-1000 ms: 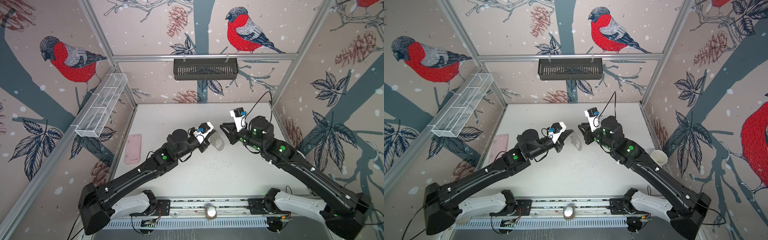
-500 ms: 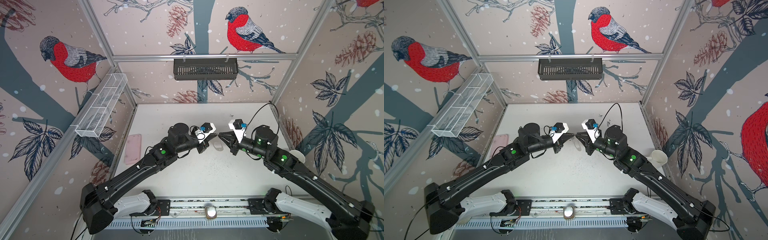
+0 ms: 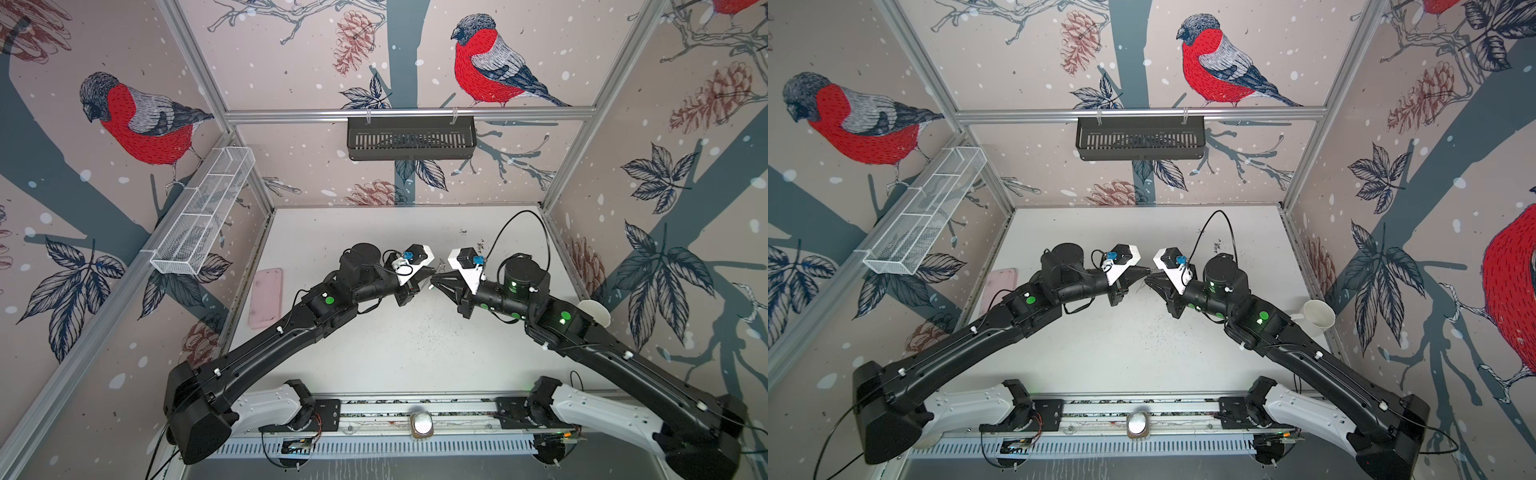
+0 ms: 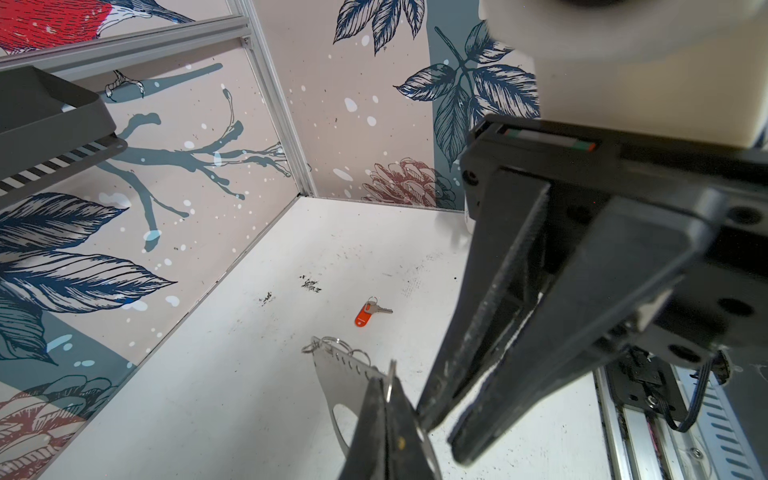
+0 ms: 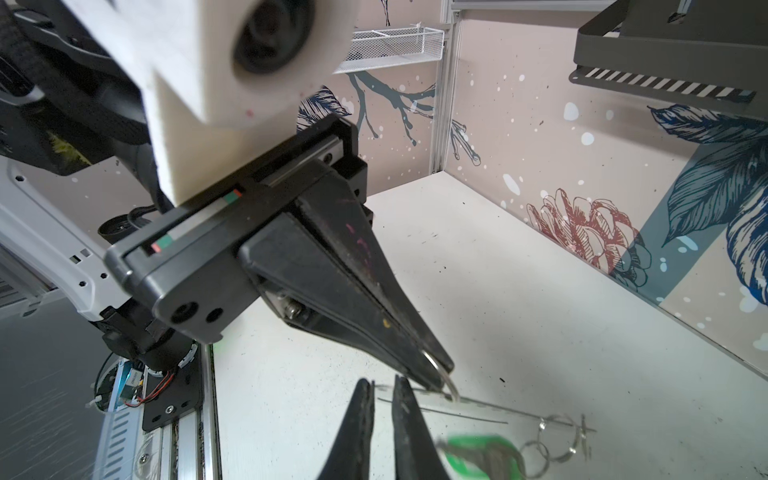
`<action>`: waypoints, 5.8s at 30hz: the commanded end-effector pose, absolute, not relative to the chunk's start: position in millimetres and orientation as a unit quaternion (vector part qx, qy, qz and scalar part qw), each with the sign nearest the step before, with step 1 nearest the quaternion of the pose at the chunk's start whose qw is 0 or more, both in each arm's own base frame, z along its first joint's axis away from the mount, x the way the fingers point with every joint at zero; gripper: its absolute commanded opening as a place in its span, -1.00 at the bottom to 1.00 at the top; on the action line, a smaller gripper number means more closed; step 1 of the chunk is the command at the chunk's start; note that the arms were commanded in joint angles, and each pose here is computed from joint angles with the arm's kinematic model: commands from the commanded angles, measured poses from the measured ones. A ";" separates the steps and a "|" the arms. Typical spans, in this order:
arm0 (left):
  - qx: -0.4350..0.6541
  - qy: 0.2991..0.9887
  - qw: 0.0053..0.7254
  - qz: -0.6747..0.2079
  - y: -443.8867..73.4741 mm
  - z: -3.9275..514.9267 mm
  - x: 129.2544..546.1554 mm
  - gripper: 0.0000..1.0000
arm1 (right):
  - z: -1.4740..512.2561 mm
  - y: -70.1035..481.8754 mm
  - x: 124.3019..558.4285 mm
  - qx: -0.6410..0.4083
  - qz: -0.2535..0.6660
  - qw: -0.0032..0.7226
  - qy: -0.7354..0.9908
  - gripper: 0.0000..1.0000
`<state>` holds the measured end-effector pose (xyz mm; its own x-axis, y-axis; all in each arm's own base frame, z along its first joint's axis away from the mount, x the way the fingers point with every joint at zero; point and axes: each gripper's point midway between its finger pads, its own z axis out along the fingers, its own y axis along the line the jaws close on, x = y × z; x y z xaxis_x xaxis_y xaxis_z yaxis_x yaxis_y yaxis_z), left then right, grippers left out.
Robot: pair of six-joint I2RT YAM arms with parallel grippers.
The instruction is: Put the keys on the keyring
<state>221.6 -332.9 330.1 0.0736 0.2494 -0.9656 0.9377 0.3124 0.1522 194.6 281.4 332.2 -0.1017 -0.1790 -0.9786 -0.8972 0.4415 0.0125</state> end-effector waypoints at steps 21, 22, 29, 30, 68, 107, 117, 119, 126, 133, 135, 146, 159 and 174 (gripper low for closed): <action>0.531 0.557 0.521 -0.370 -333.0 337.3 197.0 -1.00 | 349.2 263.2 199.9 -0.401 0.318 0.568 0.645 -0.55; 0.532 0.557 0.520 -0.371 -332.7 337.0 196.9 -1.00 | 350.9 263.0 199.3 -0.400 0.320 0.569 0.643 -0.54; 0.529 0.564 0.520 -0.364 -332.2 334.6 201.4 -1.00 | 350.4 266.4 192.1 -0.415 0.334 0.556 0.639 -0.36; 0.527 0.564 0.523 -0.362 -331.7 335.9 202.5 -1.00 | 348.9 267.1 191.7 -0.416 0.335 0.552 0.640 -0.33; 0.477 0.581 0.563 -0.343 -325.0 347.1 220.5 -1.00 | 328.0 283.5 199.8 -0.388 0.301 0.546 0.679 -1.00; 0.454 0.595 0.581 -0.320 -311.4 342.0 224.0 -0.88 | 329.1 288.9 196.1 -0.399 0.290 0.545 0.678 -1.00; 0.454 0.597 0.580 -0.319 -310.3 340.0 223.3 -0.83 | 330.8 287.0 197.5 -0.392 0.288 0.548 0.680 -1.00; 0.454 0.597 0.579 -0.319 -309.9 339.5 223.1 -0.85 | 330.6 287.0 197.6 -0.392 0.288 0.547 0.681 -1.00; 0.454 0.597 0.580 -0.318 -309.0 339.8 222.6 -0.91 | 330.3 286.7 197.9 -0.390 0.290 0.547 0.682 -1.00; 0.451 0.598 0.583 -0.315 -307.0 340.0 222.7 -0.91 | 329.0 286.1 199.0 -0.388 0.286 0.547 0.684 -1.00; 0.450 0.598 0.584 -0.314 -306.1 340.0 222.5 -0.88 | 328.3 286.0 199.2 -0.388 0.285 0.546 0.685 -1.00; 0.448 0.597 0.587 -0.313 -304.0 341.0 221.5 -0.82 | 330.2 285.8 198.9 -0.387 0.287 0.548 0.684 -1.00; 0.454 0.587 0.588 -0.321 -305.2 342.4 217.5 -1.00 | 325.0 290.6 194.4 -0.399 0.297 0.537 0.681 -1.00; 0.484 0.581 0.571 -0.320 -310.8 337.9 212.6 -1.00 | 347.5 275.7 178.2 -0.401 0.309 0.570 0.647 -0.26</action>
